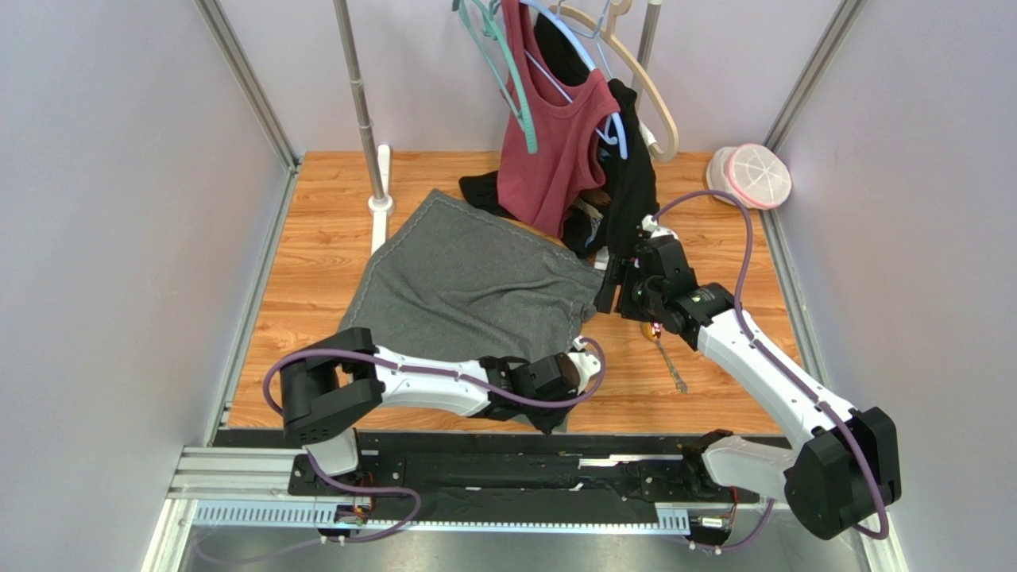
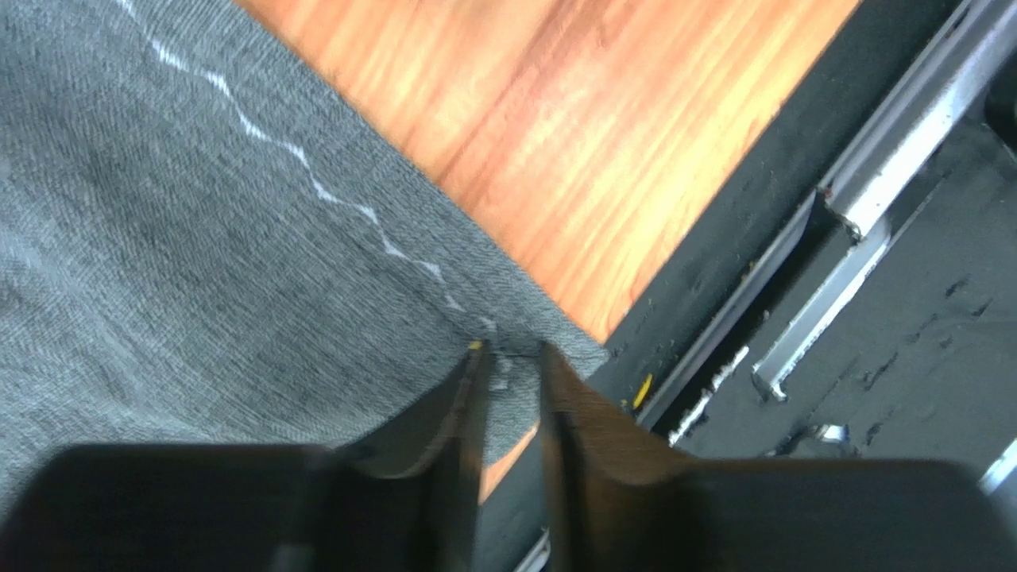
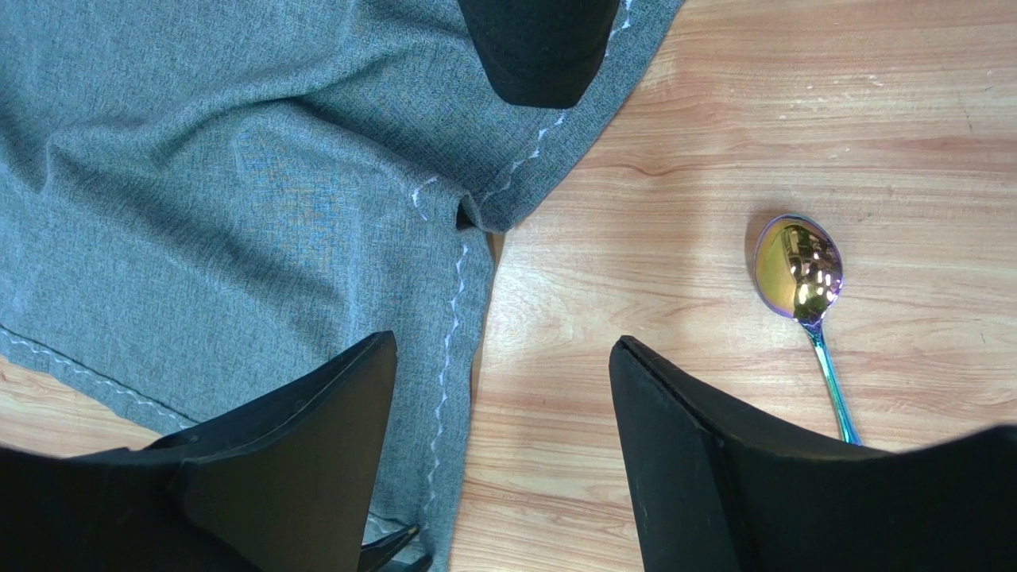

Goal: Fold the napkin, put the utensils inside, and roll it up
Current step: Fold the napkin

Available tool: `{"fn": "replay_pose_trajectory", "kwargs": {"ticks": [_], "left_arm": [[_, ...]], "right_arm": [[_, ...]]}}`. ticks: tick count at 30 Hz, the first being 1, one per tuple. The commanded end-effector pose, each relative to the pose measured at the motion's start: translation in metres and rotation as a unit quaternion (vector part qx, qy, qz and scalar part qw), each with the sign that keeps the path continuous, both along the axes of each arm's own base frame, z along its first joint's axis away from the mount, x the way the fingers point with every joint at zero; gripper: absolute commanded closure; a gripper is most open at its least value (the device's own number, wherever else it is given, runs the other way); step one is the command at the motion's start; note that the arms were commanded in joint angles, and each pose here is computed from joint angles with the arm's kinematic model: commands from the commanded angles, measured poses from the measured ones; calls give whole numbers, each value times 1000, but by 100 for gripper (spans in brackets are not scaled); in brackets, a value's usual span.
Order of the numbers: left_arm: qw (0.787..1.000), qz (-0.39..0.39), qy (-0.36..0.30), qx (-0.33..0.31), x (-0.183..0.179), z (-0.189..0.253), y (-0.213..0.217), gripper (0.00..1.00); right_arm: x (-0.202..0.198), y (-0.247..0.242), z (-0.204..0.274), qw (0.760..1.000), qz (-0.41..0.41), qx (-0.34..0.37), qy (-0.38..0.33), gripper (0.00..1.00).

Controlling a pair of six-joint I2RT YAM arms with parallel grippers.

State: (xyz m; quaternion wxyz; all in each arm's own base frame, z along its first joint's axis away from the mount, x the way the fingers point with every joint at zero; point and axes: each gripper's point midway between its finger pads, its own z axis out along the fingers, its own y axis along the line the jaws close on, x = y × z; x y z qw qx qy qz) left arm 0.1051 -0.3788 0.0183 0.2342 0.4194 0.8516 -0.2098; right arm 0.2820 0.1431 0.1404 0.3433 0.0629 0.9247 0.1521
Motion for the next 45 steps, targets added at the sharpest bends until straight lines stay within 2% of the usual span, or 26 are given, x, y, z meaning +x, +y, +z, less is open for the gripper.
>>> {"fn": "replay_pose_trajectory", "kwargs": {"ticks": [1, 2, 5, 13, 20, 33, 39, 42, 45], "left_arm": [[998, -17, 12, 56, -25, -16, 41, 63], [999, -16, -2, 40, -24, -4, 38, 54], [999, -22, -21, 24, -27, 9, 34, 44], [998, -31, -30, 42, -31, 6, 29, 40], [995, -13, -33, 98, -26, -19, 37, 40], [990, 10, -35, 137, -21, -34, 50, 53], [989, 7, -34, 143, -23, -39, 53, 67], [991, 10, -40, 127, -21, -29, 53, 71], [994, 13, -47, 101, -20, -10, 52, 80]], "right_arm": [[7, -1, 13, 1000, 1, 3, -23, 30], [7, -1, 13, 1000, 1, 2, -24, 30], [7, -1, 11, 1000, 1, 4, -22, 30], [5, -1, 9, 1000, 4, 4, -19, 30], [3, -2, 14, 1000, 4, 8, -29, 30], [1, -4, 24, 999, 3, 19, -42, 29], [0, -6, 25, 999, 0, 18, -44, 29], [-1, -7, 24, 999, -2, 18, -43, 29], [0, -8, 23, 999, -3, 15, -42, 29]]}}
